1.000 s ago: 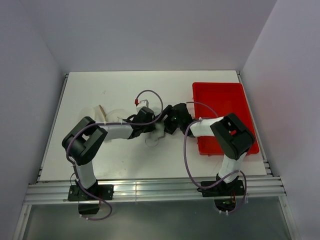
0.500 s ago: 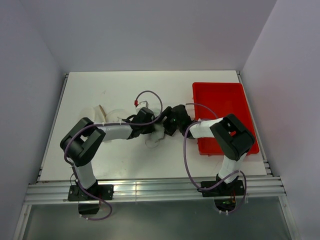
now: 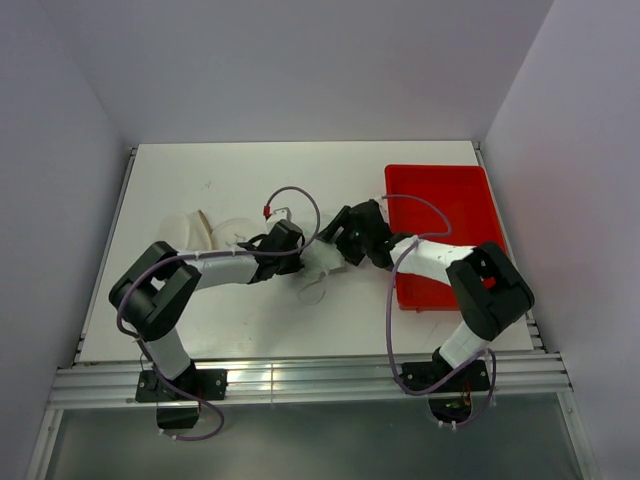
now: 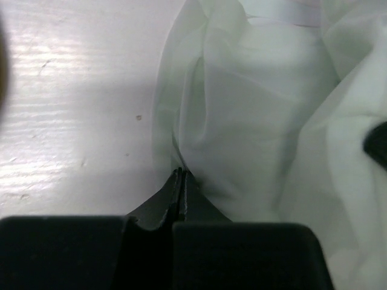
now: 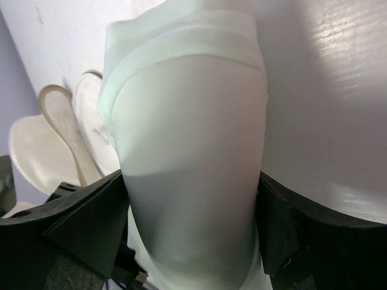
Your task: Place the bra in the laundry bag and zip it closed
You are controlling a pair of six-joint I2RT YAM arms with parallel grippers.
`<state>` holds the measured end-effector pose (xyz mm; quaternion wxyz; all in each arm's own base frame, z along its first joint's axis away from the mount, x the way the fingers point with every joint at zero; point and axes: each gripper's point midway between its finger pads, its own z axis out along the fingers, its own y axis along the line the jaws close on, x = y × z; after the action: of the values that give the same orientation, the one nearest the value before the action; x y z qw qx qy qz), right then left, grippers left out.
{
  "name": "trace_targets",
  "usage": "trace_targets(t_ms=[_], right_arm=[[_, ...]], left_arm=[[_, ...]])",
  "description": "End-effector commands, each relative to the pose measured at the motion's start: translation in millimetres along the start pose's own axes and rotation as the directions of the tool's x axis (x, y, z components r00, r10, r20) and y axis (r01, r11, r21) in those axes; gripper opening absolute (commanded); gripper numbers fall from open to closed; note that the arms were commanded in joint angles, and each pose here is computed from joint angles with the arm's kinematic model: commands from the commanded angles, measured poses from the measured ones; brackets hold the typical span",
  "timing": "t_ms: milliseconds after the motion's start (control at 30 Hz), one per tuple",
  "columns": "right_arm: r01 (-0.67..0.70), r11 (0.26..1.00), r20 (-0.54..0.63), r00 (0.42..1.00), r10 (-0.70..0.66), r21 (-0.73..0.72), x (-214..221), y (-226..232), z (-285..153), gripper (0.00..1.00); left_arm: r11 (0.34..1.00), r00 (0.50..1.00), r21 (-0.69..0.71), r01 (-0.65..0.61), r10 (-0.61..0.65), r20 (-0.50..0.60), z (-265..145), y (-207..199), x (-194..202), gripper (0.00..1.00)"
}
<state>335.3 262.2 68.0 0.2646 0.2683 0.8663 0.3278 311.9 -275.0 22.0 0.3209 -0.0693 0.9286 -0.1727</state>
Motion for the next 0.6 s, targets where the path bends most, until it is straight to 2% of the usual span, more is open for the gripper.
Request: trace_targets(t_ms=[0,233,567], right_arm=[[0.104,0.994,0.043,0.994,-0.105,0.022,-17.7,12.0,-10.6,0.82],[0.339,0.928,-0.056,0.941,-0.334,0.154,-4.7,-0.8,0.9,0.84],[0.396,0.898,-0.074,0.918,-0.389,0.192,3.7,-6.1,3.5,0.94]], left_arm=[[0.998,1.0,-0.062,-0.016,0.016,-0.01,-13.0,18.0,6.3,0.0],[0.998,1.0,-0.061,0.002,-0.001,0.027,-24.0,20.6,-10.9,0.0],[0.999,0.999,-0.036,0.02,-0.019,0.038,-30.1,14.4,-19.8,0.0]])
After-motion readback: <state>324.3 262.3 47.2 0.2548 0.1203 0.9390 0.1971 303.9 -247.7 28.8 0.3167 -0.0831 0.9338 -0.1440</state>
